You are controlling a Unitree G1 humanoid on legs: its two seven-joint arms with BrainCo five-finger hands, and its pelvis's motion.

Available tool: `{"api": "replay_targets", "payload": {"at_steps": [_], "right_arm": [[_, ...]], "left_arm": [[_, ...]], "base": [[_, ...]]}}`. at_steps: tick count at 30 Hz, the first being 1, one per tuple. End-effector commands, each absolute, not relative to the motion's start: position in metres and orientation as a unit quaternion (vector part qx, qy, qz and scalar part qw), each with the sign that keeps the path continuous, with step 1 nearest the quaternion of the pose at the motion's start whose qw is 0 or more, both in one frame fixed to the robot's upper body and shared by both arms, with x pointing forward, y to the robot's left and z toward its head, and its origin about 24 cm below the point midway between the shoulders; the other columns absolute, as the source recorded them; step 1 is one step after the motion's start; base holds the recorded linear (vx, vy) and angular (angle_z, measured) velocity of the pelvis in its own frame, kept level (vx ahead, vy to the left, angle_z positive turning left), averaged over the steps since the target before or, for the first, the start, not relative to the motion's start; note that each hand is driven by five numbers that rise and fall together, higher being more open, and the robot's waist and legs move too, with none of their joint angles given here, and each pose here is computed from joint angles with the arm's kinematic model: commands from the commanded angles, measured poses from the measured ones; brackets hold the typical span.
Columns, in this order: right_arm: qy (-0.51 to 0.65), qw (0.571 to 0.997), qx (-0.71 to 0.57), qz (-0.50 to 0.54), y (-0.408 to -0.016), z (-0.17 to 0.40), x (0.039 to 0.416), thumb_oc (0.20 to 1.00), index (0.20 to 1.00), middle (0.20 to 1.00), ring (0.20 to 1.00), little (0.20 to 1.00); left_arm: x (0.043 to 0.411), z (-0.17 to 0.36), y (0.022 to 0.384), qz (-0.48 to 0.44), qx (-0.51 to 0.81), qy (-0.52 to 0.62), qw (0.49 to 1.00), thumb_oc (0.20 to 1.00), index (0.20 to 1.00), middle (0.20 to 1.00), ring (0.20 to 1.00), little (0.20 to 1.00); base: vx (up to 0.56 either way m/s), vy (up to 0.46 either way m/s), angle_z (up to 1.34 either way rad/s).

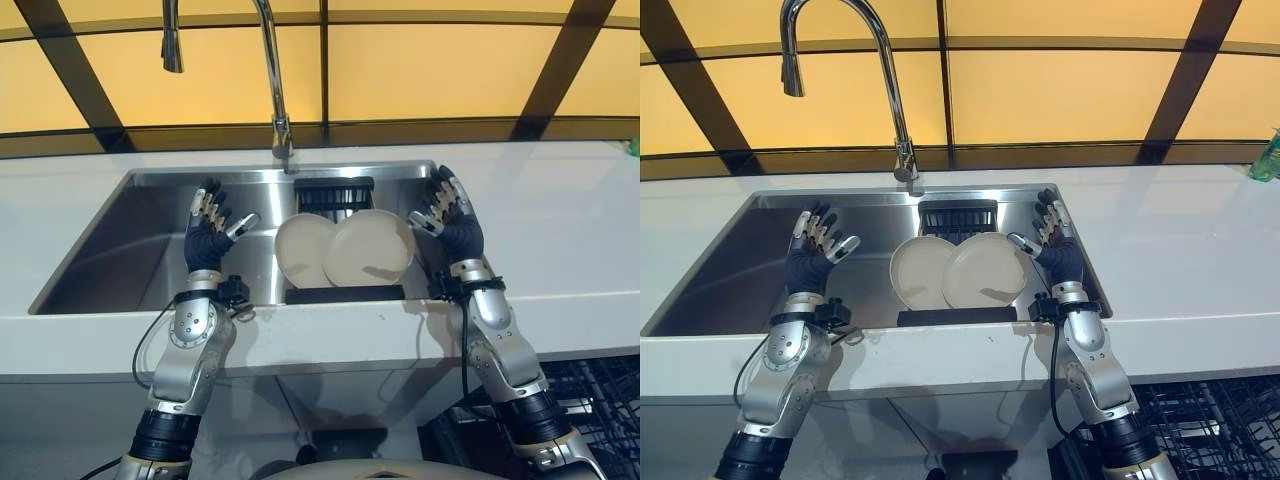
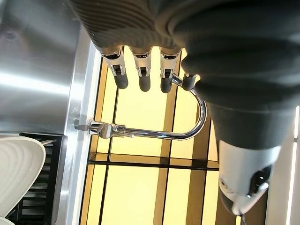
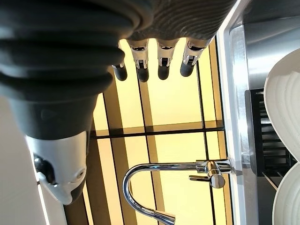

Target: Pick up plates and place into dishwasher.

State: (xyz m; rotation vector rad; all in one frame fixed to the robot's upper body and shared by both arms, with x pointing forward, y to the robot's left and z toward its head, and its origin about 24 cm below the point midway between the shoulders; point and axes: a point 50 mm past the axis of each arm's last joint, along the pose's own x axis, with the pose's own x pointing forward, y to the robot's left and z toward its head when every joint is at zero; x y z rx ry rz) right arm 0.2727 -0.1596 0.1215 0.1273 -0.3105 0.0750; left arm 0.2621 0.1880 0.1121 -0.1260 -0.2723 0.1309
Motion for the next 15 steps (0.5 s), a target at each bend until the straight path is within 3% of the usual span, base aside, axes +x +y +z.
{"api": "replay_targets", "payload": {"at_steps": [1,15], "right_arm": [[-0.242,0.967,0.064,0.042,-0.16,0.154,0.269,1.0,1.0,1.0,1.0,1.0],[-0.224,0.971,0.054,0.059,-0.159,0.151,0.268,1.0,1.0,1.0,1.0,1.0]], "left_arm": [[0.265,0.139,0.19,0.044,-0.031,-0.207,0.977,1.0,1.0,1.0,1.0,1.0],[0.273,0.162,0.203,0.037,0.105,-0.242,0.964,1.0,1.0,1.0,1.0,1.0]], "base": [[-0.01,-0.038,0.0],[0.01,-0.085,-0.01]]}}
